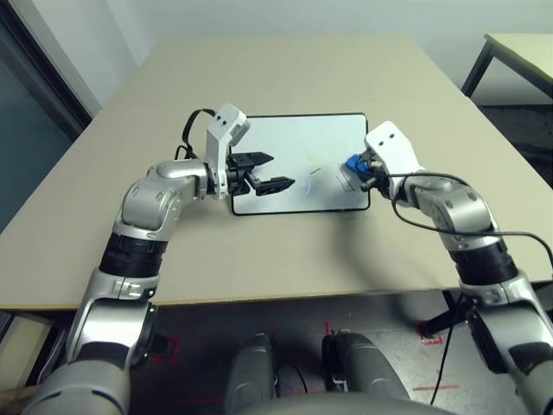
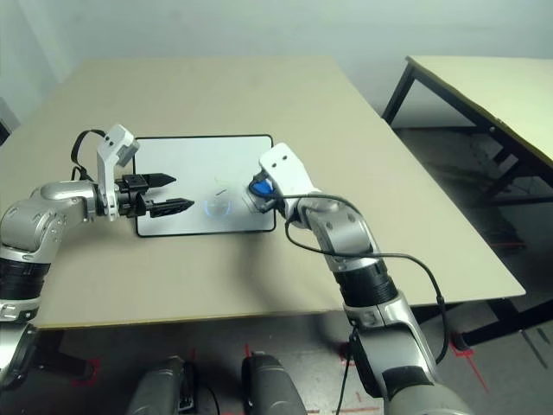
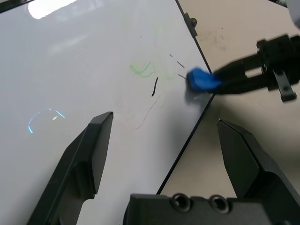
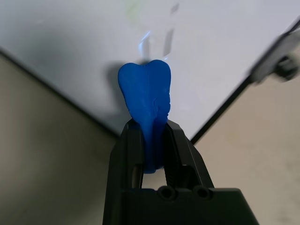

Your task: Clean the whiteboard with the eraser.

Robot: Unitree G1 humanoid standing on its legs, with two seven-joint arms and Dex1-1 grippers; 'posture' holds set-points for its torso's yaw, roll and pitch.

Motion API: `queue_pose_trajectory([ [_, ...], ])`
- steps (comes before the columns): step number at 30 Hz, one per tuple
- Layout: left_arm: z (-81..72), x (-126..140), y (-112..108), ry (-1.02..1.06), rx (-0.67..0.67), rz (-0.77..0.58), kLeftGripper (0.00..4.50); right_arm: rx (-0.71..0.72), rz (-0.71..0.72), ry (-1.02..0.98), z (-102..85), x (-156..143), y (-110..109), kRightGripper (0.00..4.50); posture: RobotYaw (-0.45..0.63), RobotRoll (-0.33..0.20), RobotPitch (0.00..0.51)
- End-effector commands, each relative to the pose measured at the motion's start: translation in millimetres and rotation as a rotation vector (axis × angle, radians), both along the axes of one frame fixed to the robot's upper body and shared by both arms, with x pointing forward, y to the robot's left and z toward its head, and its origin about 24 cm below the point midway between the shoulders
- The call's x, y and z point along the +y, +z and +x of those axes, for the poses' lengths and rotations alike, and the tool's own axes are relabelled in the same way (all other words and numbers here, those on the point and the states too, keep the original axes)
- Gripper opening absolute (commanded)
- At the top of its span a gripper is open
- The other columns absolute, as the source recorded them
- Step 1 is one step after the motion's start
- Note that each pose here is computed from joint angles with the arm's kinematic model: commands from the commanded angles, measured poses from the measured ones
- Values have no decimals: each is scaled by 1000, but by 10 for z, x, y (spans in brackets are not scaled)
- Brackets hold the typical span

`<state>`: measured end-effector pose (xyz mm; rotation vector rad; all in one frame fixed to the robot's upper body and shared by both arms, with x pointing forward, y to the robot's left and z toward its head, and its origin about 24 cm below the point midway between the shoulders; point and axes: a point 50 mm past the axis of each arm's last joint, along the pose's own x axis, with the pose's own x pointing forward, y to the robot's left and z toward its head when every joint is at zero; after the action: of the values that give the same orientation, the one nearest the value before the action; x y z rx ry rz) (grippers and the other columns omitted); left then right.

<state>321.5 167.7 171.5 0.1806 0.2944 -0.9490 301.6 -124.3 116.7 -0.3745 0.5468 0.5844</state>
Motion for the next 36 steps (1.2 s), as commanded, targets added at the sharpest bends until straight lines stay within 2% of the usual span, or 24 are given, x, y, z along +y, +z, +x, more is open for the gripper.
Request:
queue_pose_trajectory([
  [1, -25, -10, -30, -7, 13, 15, 4500, 69, -27, 6, -74, 16, -139, 573, -81, 0, 123],
  [3, -29, -7, -26, -7, 14, 16, 4500, 60, -34, -7, -44, -15, -134, 572, -77, 0, 128],
  [8, -46, 6, -29, -5, 19, 20, 4500, -23, -45, -87, 171, -153, 63, 571, -74, 0, 135],
  [11, -58, 7, -33, -5, 21, 20, 4500, -33, -55, -105, 226, -204, 106, 569, -71, 0, 139],
  [15, -66, 7, -31, -3, 23, 20, 4500, -12, -79, -99, 197, -254, 59, 569, -70, 0, 143],
  [21, -79, 4, -38, -2, 28, 20, 4500, 88, -88, -22, -78, -138, -118, 568, -70, 0, 149],
  [23, -82, 4, -38, -2, 29, 20, 4500, 97, -91, -21, -115, -137, -142, 568, -69, 0, 150],
  [31, -76, -2, -36, -1, 28, 20, 4500, -1, -97, -125, 136, -313, 61, 566, -74, 0, 151],
  [36, -72, -15, -37, -3, 27, 18, 4500, -21, -85, -129, 184, -300, 114, 566, -73, 0, 148],
])
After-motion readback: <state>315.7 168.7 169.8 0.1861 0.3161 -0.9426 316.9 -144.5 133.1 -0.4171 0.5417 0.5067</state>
